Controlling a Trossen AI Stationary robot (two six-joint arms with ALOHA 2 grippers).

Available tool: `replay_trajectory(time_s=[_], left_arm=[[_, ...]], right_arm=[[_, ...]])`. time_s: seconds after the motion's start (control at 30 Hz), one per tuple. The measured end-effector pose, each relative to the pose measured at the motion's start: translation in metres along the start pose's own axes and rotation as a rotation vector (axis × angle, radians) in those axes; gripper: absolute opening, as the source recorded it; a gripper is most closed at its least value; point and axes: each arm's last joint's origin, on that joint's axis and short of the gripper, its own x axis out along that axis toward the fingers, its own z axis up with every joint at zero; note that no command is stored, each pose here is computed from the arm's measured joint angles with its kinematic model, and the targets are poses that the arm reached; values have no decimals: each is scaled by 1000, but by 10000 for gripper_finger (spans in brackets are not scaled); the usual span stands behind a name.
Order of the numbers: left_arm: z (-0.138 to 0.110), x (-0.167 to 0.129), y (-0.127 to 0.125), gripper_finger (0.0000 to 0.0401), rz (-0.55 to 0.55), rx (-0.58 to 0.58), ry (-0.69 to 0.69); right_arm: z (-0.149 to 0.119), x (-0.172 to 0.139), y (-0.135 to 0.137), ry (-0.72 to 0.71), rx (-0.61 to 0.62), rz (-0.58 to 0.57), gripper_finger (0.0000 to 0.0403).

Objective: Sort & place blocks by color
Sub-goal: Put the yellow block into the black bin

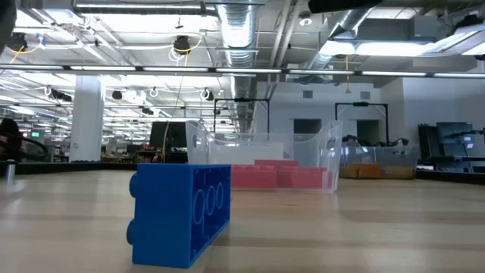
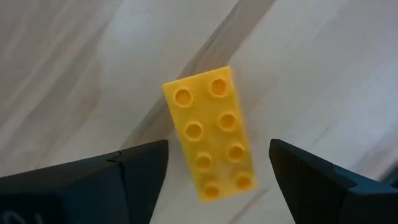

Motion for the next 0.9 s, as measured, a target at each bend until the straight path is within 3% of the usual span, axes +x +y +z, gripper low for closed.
replay_trajectory(time_s=[0.23,0.43,0.5,0.6,0.8,0.9], left_arm=[[-1,18,15,242,0,2,9],[5,17,19,113,30,139,16],[12,12,21,103,22,186,9],[28,3,26,103,45,304,-125],[55,-26,27,103,-56,448,-341],[71,-34,37,103,-103,450,-480]], right_arm=[[0,5,-7,10,-10,-23,306],[0,10,-14,19,-1,-44,306],[0,11,-16,22,3,-53,306],[0,14,-21,26,12,-67,306],[-2,23,-36,55,27,-111,306],[-3,28,-45,71,16,-138,306]])
